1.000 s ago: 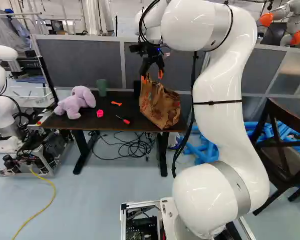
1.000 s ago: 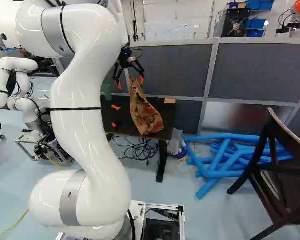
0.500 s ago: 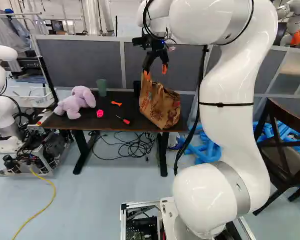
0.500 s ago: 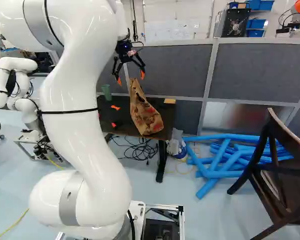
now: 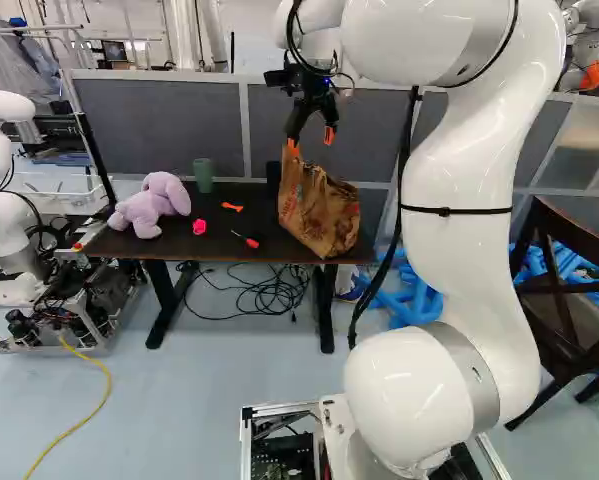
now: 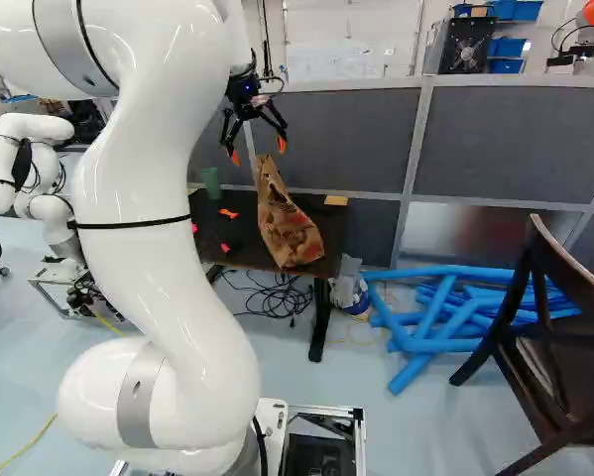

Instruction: Pick up the bag on the ground and place it on the table

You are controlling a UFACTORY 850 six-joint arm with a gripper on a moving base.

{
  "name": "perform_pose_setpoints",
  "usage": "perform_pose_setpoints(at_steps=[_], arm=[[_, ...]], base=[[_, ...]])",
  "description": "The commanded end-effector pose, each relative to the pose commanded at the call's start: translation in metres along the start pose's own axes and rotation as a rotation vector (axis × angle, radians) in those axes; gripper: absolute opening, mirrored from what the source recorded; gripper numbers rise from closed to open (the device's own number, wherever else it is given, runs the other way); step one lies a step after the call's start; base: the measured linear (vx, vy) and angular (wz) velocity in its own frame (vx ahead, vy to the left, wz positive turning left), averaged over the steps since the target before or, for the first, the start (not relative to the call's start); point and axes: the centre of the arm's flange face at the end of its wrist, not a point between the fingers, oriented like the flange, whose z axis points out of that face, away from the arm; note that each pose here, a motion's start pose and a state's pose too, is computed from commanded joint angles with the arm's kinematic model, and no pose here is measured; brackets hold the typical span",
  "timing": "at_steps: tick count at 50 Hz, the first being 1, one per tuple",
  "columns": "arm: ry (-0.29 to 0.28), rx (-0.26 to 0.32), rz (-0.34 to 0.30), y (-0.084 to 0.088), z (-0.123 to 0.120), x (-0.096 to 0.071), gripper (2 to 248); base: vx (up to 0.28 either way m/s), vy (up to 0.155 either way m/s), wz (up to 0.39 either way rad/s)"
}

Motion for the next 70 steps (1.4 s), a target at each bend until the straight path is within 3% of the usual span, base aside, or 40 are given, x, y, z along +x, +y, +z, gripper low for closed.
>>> perform_pose_setpoints(at_steps=[22, 70], arm=[[0.000, 0.000, 0.000, 0.0000, 0.0000, 0.0000, 247], [0.000, 0.000, 0.000, 0.0000, 0.0000, 0.0000, 247]], base=[[-0.061, 0.001, 0.005], [-0.203, -0.001, 0.013]])
